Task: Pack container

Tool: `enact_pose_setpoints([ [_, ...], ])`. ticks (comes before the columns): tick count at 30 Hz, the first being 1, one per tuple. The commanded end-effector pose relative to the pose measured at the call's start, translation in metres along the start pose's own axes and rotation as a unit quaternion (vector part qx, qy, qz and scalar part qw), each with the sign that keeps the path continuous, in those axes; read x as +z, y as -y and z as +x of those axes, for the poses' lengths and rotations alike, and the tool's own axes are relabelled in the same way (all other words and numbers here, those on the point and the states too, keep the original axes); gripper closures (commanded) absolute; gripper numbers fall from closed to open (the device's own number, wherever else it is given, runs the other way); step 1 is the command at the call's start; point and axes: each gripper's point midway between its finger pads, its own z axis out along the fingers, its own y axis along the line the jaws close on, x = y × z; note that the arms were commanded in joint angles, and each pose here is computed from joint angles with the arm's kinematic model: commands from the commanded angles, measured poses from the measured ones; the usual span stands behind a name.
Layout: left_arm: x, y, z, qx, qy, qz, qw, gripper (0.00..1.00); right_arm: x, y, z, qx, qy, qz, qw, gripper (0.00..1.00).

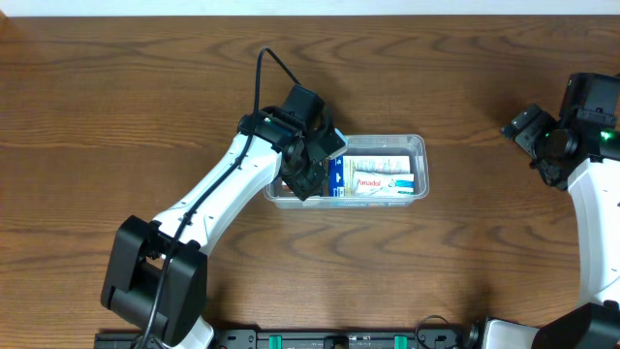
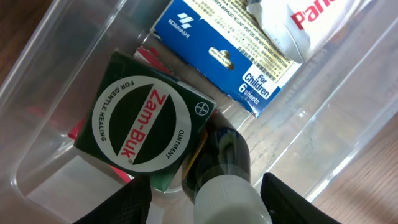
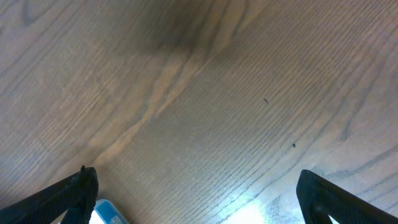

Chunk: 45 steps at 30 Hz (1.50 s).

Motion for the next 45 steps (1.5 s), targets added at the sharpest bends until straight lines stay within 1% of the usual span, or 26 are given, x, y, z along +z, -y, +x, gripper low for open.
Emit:
enact_pose_setpoints([
  [1,0.001,0.002,0.0,-0.038,-0.001,0.003,0.999,0.43,-0.001,0.003,-0.003,0.008,0.003,0.003,1.0,0.01],
  [8,0.001,0.001,-0.001,-0.078,0.001,0.002,0.997,0.43,-0.001,0.003,-0.003,0.008,0.003,0.003,1.0,0.01],
  [14,0.0,-0.004,-0.015,-0.13,0.031,-0.004,0.991,0.42,-0.001,0.003,-0.003,0.008,0.003,0.003,1.0,0.01],
  [17,-0.005,-0.007,-0.027,-0.154,0.053,-0.007,0.987,0.37,-0.001,0.003,-0.003,0.008,0.003,0.003,1.0,0.01],
  [20,-0.02,-0.01,-0.042,-0.155,0.079,-0.012,0.985,0.34,-0.001,0.003,-0.003,0.008,0.003,0.003,1.0,0.01],
  [21,-0.027,-0.01,-0.048,-0.153,0.09,-0.014,0.984,0.3,-0.001,0.003,-0.003,0.008,0.003,0.003,1.0,0.01],
  [23,-0.047,-0.011,-0.06,-0.148,0.118,-0.019,0.982,0.22,-0.001,0.003,-0.003,0.008,0.003,0.003,1.0,0.01],
  [24,-0.059,-0.011,-0.066,-0.144,0.136,-0.022,0.98,0.09,-0.001,0.003,-0.003,0.008,0.003,0.003,1.0,0.01],
  [25,-0.072,-0.012,-0.071,-0.141,0.152,-0.028,0.978,0.02,-0.001,0.003,-0.003,0.008,0.003,0.003,1.0,0.01],
  [29,-0.135,-0.015,-0.082,-0.132,0.224,-0.071,0.963,0.02,-0.001,0.003,-0.003,0.008,0.003,0.003,1.0,0.01],
  [32,-0.188,-0.014,-0.078,-0.128,0.281,-0.107,0.945,0.02,-0.001,0.003,-0.003,0.008,0.003,0.003,1.0,0.01],
  [34,-0.224,-0.011,-0.068,-0.127,0.317,-0.132,0.93,0.02,-0.001,0.003,-0.003,0.008,0.003,0.003,1.0,0.01],
  [36,-0.255,-0.003,-0.057,-0.123,0.35,-0.141,0.918,0.02,-0.001,0.003,-0.003,0.008,0.003,0.003,1.0,0.01],
  [41,-0.312,0.02,-0.026,-0.112,0.414,-0.15,0.891,0.02,-0.001,0.003,-0.003,0.008,0.003,0.003,1.0,0.01],
  [43,-0.325,0.027,-0.01,-0.11,0.423,-0.154,0.886,0.02,-0.001,0.003,-0.003,0.008,0.003,0.003,1.0,0.01],
  [45,-0.333,0.029,0.016,-0.105,0.414,-0.182,0.886,0.02,-0.001,0.003,-0.003,0.008,0.003,0.003,1.0,0.01],
])
